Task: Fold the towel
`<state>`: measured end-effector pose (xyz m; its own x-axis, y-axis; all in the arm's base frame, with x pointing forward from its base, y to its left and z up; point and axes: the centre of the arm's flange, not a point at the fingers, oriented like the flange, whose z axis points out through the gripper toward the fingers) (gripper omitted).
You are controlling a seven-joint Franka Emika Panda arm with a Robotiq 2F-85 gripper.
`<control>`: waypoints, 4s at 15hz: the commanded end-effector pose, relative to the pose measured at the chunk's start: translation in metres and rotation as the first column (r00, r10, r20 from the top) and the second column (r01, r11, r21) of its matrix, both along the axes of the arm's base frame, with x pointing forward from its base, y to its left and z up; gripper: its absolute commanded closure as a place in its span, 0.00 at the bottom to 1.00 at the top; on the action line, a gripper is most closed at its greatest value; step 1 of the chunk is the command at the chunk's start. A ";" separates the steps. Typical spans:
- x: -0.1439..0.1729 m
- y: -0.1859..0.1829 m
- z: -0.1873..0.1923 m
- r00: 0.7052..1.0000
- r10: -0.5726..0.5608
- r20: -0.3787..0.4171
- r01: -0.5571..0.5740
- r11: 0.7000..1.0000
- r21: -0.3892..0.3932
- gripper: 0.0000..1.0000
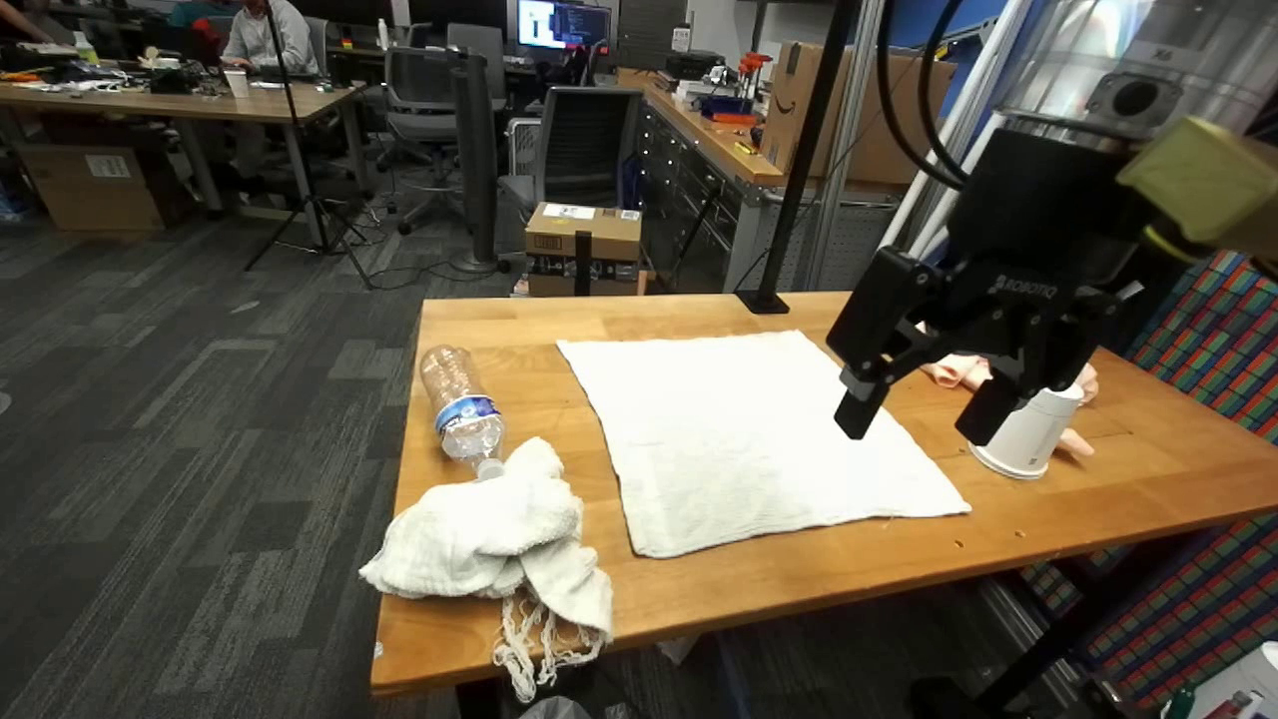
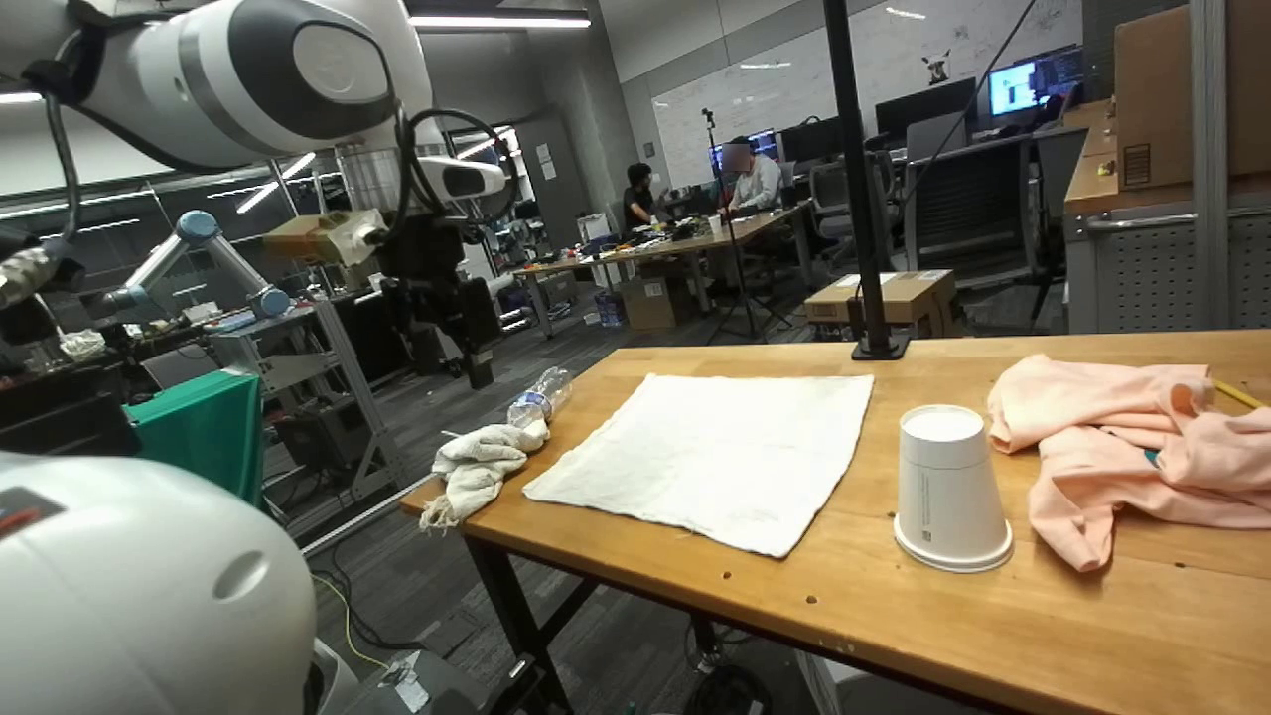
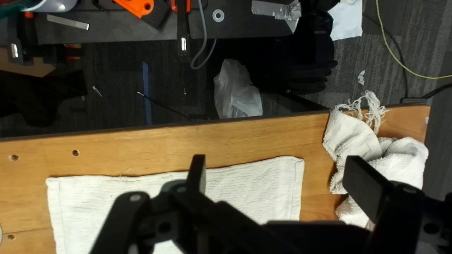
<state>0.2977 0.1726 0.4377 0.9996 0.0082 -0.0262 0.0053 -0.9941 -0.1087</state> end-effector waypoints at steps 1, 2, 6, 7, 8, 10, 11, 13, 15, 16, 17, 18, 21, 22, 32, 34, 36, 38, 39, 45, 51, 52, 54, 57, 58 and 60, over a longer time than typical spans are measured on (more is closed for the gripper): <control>0.009 -0.006 -0.003 1.000 -0.001 0.024 0.002 0.999 -0.046 0.00; 0.013 -0.011 -0.004 0.999 0.010 0.037 -0.008 0.998 -0.060 0.00; 0.043 -0.050 -0.011 0.991 0.023 0.130 -0.010 0.995 -0.096 0.00; 0.051 -0.062 -0.014 0.988 0.019 0.156 -0.004 0.996 -0.094 0.00; 0.062 -0.076 -0.019 0.985 0.010 0.173 0.005 0.996 -0.088 0.00; 0.081 -0.105 -0.031 0.979 -0.017 0.202 0.033 0.997 -0.076 0.00; 0.090 -0.119 -0.037 0.976 -0.033 0.214 0.049 0.996 -0.071 0.00; 0.108 -0.149 -0.051 0.972 -0.062 0.227 0.076 0.996 -0.055 0.00; 0.120 -0.174 -0.064 0.969 -0.093 0.228 0.106 0.993 -0.043 0.00; 0.124 -0.182 -0.070 0.969 -0.098 0.227 0.111 0.993 -0.044 0.00; 0.128 -0.187 -0.076 0.967 -0.099 0.233 0.113 0.992 -0.047 0.00; 0.129 -0.189 -0.081 0.967 -0.090 0.237 0.105 0.993 -0.050 0.00; 0.134 -0.184 -0.095 0.963 -0.084 0.256 0.107 0.991 -0.075 0.00; 0.134 -0.182 -0.100 0.955 -0.103 0.277 0.131 0.988 -0.083 0.00; 0.131 -0.206 -0.182 0.940 -0.279 0.196 0.312 0.935 -0.167 0.00; 0.128 -0.206 -0.192 0.939 -0.300 0.167 0.328 0.928 -0.179 0.00; 0.126 -0.205 -0.199 0.938 -0.319 0.136 0.340 0.922 -0.186 0.00; 0.126 -0.203 -0.204 0.936 -0.337 0.105 0.352 0.916 -0.192 0.00; 0.125 -0.203 -0.207 0.934 -0.345 0.090 0.356 0.914 -0.194 0.00; 0.124 -0.201 -0.221 0.929 -0.369 0.029 0.367 0.909 -0.196 0.00; 0.132 -0.197 -0.220 0.920 -0.390 0.022 0.387 0.903 -0.185 0.00; 0.133 -0.195 -0.218 0.920 -0.392 0.025 0.390 0.903 -0.183 0.10; 0.137 -0.193 -0.215 0.919 -0.393 0.028 0.392 0.903 -0.179 0.32; 0.141 -0.191 -0.210 0.918 -0.395 0.032 0.394 0.903 -0.174 0.56; 0.142 -0.190 -0.209 0.917 -0.397 0.032 0.396 0.902 -0.172 0.65; 0.142 -0.189 -0.208 0.917 -0.397 0.031 0.396 0.901 -0.174 0.80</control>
